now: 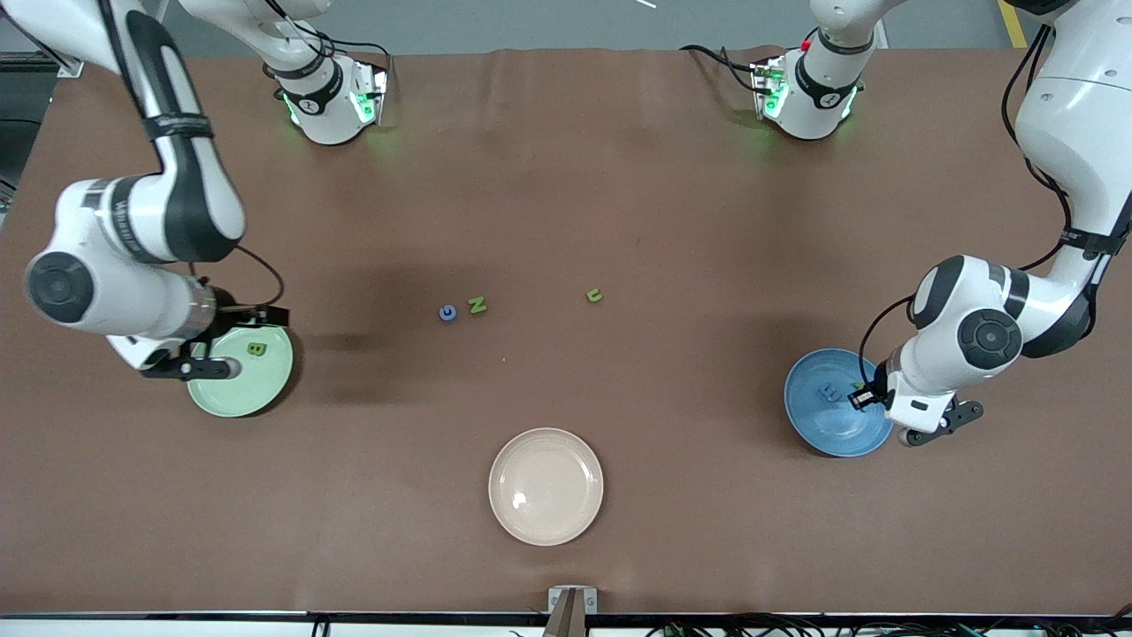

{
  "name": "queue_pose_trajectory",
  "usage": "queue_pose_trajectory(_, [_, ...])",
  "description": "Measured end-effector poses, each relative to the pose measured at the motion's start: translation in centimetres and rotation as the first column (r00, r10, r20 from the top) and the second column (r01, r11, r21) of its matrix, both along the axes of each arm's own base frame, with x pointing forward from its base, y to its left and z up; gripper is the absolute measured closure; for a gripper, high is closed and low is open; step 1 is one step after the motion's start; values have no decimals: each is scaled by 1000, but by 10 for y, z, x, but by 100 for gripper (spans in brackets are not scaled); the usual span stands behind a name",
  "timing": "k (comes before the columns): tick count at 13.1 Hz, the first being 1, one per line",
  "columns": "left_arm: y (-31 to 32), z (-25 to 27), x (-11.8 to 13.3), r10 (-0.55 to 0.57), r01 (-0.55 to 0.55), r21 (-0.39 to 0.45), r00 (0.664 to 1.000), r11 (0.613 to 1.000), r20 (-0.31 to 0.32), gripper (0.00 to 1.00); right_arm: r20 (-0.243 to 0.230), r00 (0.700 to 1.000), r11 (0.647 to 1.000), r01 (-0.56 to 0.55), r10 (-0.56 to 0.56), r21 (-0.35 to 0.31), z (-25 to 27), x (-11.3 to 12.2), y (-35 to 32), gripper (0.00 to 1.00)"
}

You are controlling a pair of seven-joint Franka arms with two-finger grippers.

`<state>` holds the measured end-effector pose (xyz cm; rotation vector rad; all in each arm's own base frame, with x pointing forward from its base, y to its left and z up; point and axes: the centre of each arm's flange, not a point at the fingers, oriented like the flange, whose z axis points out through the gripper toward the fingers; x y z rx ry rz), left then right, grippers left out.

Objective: Sort upper and lower case letters into plates
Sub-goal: 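Drop the blue x on the blue plate while the right gripper places a, then reach the left gripper to green n while the right gripper reaches blue G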

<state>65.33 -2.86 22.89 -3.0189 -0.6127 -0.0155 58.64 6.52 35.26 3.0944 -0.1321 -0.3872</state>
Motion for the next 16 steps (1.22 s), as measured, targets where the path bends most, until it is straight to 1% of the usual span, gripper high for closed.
queue_pose_trajectory(2, [-22,3,-1,-4,4,-9,1000,1000,5,33,-13,998,998,64,-64,-25,-8,-13,55,0])
queue_pose_trajectory(3, [-40,5,-4,7,-7,-19,1000,1000,5,21,-11,995,995,95,-95,-21,-11,-20,81,0])
queue_pose_trajectory(4, [-61,5,-10,25,-25,-30,1000,999,0,12,0,994,993,114,-114,-21,-14,-26,103,0])
queue_pose_trajectory(5, [-84,2,-19,44,-44,-34,999,998,-12,1,19,991,991,132,-132,-22,-19,-32,122,0])
queue_pose_trajectory(7, [-128,-8,-40,68,-70,-35,997,997,-37,0,59,985,986,162,-161,-24,-33,-47,154,0])
queue_pose_trajectory(9, [-178,-13,-61,103,-105,-31,993,994,-50,0,92,981,985,171,-169,-18,-54,-63,172,0])
queue_pose_trajectory(13, [-289,-12,-113,148,-149,-29,988,988,-40,0,163,965,979,206,-205,11,-89,-90,186,0])
queue_pose_trajectory(15, [-334,-10,-138,167,-168,-52,986,984,-25,1,185,956,974,226,-226,22,-96,-99,198,0])
queue_pose_trajectory(16, [-352,-10,-150,170,-172,-61,985,983,-23,1,188,954,972,232,-232,23,-100,-101,201,0])
